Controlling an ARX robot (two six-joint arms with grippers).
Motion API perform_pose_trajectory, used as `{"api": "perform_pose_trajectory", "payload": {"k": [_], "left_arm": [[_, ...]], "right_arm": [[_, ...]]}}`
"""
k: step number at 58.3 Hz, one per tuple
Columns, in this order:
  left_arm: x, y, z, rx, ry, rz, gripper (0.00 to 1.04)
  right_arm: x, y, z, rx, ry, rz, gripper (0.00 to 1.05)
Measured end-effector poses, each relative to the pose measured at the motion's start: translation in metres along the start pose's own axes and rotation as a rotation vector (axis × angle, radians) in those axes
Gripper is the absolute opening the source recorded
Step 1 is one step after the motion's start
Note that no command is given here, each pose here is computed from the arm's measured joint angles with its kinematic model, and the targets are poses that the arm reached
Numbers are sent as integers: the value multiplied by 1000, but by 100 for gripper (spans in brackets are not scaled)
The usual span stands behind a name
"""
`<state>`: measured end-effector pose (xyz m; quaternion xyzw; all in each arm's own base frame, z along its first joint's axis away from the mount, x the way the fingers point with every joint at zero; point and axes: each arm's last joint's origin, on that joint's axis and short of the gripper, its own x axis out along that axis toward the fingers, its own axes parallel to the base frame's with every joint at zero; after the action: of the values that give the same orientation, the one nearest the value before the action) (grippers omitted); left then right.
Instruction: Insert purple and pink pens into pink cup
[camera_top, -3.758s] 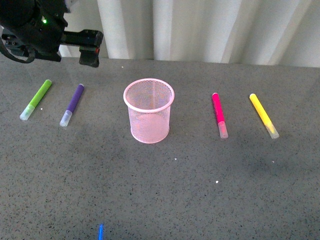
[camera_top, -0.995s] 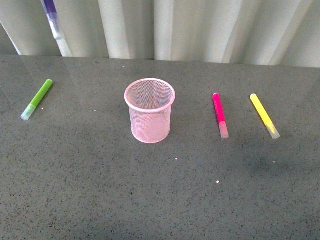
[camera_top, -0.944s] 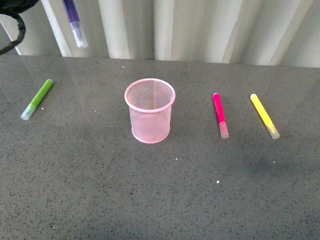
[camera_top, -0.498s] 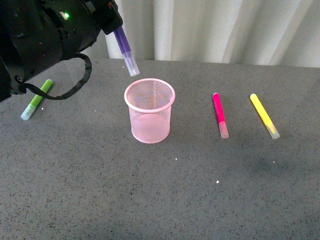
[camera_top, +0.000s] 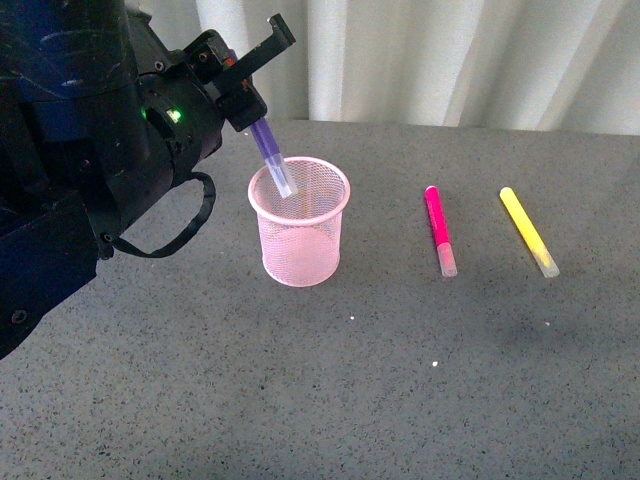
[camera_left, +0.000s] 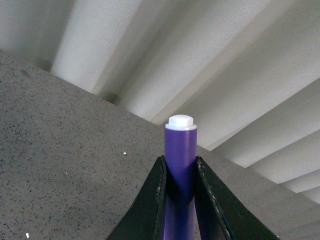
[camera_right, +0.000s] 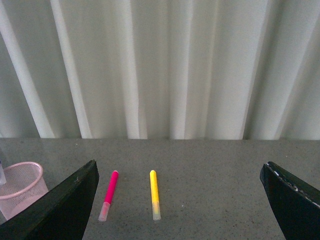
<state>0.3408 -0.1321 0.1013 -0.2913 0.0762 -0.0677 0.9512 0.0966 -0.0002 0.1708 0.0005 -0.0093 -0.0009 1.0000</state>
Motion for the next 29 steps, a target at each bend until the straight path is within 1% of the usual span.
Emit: {"api": "perform_pose_trajectory", "payload": {"k": [11,13,15,21,23,26,29], "left_arm": [[0,2,0,1,-1,-3,13],[1,2,0,0,3,-3,18],[1,2,0,1,2,-3,25],[0,3,0,0,9,-8,41],[0,4,0,0,9,-9,48],[-1,4,0,0,12,-10,55],[-2,6,0,0,13,-7,66]], "right_arm": [[0,0,0,0,0,0,98],[0,0,0,0,0,0,98],[0,0,0,0,0,0,98],[0,0,0,0,0,0,98],[0,0,0,0,0,0,98],[0,0,0,0,0,0,98],[0,0,0,0,0,0,98]]}}
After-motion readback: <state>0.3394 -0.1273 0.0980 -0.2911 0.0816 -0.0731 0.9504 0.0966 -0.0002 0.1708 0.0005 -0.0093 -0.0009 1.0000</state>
